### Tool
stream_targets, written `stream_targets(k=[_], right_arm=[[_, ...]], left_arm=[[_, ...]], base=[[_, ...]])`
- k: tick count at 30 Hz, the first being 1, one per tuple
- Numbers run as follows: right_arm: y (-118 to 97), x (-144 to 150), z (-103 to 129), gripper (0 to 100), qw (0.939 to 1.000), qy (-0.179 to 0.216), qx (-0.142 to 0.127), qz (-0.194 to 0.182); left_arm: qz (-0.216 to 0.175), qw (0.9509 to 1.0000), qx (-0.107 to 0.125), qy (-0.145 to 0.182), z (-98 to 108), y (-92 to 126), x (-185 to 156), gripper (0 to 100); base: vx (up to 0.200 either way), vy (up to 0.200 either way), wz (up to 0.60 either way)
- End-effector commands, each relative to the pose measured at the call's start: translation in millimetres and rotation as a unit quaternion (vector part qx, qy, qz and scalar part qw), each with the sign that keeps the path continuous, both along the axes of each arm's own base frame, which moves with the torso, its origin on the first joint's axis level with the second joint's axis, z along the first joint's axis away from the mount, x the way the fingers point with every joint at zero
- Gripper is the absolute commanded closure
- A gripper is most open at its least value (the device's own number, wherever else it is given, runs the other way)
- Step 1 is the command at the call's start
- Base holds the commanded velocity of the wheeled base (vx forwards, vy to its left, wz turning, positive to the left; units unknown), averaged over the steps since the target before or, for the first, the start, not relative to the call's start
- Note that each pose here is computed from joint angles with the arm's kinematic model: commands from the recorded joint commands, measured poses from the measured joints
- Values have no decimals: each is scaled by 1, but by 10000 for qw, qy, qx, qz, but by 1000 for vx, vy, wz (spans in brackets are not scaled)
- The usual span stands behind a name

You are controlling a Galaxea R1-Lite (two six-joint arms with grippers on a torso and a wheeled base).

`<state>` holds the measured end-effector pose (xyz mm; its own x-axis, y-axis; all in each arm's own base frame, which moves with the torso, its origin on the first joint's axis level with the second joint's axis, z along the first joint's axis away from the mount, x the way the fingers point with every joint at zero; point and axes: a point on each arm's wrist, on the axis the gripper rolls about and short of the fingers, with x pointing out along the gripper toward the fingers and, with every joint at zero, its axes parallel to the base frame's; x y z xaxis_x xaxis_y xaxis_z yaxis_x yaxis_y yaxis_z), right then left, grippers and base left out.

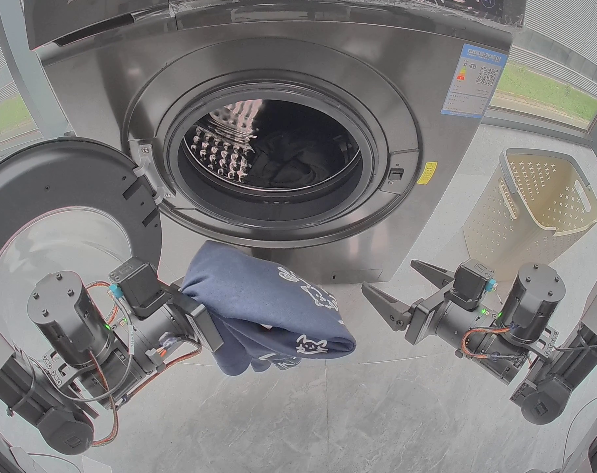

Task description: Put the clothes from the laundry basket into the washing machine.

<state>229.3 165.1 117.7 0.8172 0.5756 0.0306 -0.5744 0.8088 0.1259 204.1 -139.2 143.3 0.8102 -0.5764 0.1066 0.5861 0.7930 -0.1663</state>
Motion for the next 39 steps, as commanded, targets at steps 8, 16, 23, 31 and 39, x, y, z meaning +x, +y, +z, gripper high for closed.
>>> stream_targets(k=[8,16,23,31,39], right_arm=[[0,0,-4,0,10000,68,-50,-8],[-4,-9,-15,0,9993,286,-246,38],[1,-42,-29,0,9943,576,-628,634],[13,-67,-35,0,9875,702,-787,1174],[14,-64,-34,0,9886,685,-762,1105]], left_arm=[[-37,10000,46,49,-3,-1,0,100],[-29,10000,45,49,-3,-2,2,100],[168,9996,230,-50,-7,-6,13,100],[448,9988,141,-167,-14,-34,58,100],[849,9958,-3,-347,-22,-44,117,100]], base=[[200,0,0],[200,0,0],[29,0,0],[0,0,0],[0,0,0]])
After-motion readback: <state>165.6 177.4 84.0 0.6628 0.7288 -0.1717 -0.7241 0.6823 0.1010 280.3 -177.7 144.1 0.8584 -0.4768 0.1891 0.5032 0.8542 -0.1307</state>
